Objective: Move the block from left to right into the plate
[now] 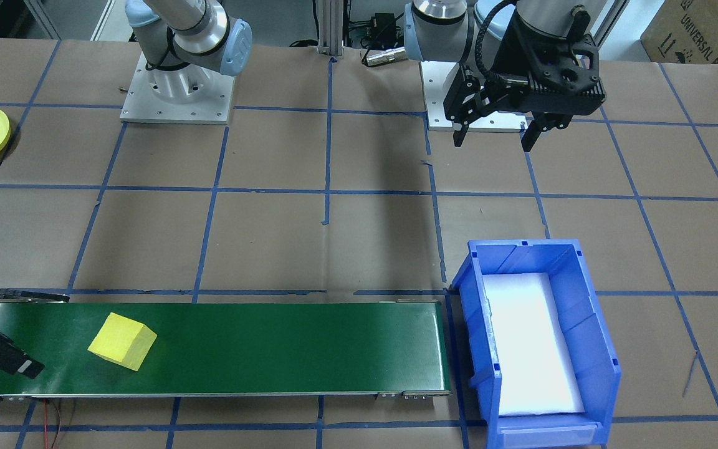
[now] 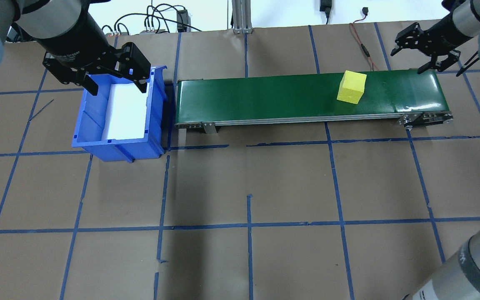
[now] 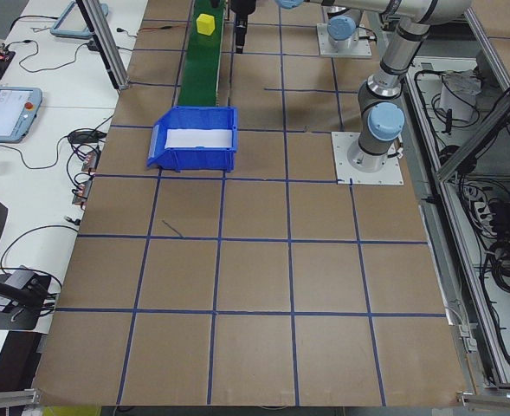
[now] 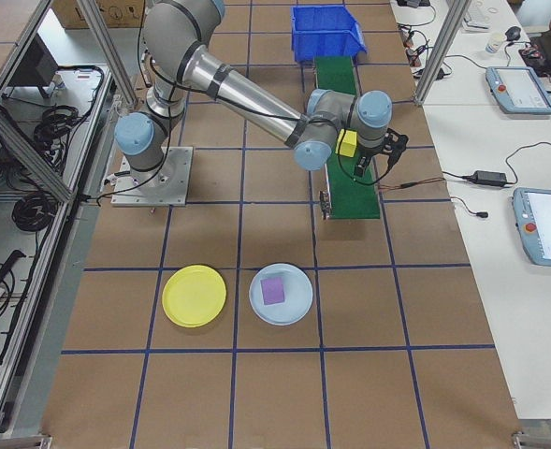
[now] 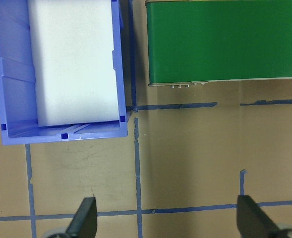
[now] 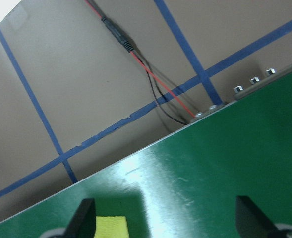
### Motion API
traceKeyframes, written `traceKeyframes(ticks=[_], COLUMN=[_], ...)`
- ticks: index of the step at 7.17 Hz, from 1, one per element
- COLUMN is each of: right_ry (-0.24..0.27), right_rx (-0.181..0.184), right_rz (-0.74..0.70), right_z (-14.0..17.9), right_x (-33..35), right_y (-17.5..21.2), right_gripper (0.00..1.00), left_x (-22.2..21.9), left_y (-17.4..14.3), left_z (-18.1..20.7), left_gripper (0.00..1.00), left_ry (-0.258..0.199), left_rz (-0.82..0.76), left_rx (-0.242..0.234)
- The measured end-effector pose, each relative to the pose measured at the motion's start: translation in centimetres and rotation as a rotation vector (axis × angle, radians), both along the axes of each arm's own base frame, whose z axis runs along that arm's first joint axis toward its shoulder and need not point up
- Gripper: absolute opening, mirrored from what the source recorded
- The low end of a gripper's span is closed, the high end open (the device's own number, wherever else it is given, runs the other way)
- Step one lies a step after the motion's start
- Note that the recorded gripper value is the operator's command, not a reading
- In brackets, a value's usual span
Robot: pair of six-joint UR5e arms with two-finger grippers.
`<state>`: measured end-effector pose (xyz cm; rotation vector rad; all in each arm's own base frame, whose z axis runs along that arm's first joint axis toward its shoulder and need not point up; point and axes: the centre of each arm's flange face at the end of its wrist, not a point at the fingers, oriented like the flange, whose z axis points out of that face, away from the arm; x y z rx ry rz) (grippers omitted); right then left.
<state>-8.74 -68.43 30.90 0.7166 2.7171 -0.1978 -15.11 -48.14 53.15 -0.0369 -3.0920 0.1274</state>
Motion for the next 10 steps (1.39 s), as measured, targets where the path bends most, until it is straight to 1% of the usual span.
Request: traceKeyframes(ticks=[2,6,7,8,9,10], right_ry=[-0.004,-0.005,-0.002,0.011,0.039,0.066], right_rx=[0.007,0.037,0.045,0.058,0.066,0.064], right_rz=[0.003,0.014,0.030,0.066,0.113,0.148], right_z=[-0.6,-2.3,-2.9,-4.0,-5.0,-5.6], right_x=[1.3,1.9,2.0,2.0,1.9,1.7], right_y=[-0.1,0.5,0.7,1.2,1.6,1.7], right_gripper=[1.00,1.00,1.00,1.00,0.89,0.44], left_x=[0.0,-0.1,-0.1,-0.2,-0.2,-0.2], left_y=[0.0,0.1,0.1,0.1,0.1,0.1], left_z=[0.1,0.1,0.1,0.0,-0.1,-0.2], left_gripper=[1.00,1.00,1.00,1.00,1.00,1.00], left_ry=[0.003,0.006,0.005,0.003,0.002,0.002], left_rz=[0.000,-0.002,-0.004,-0.007,-0.008,-0.006], left_rx=[-0.003,-0.003,-0.001,0.001,0.004,0.006])
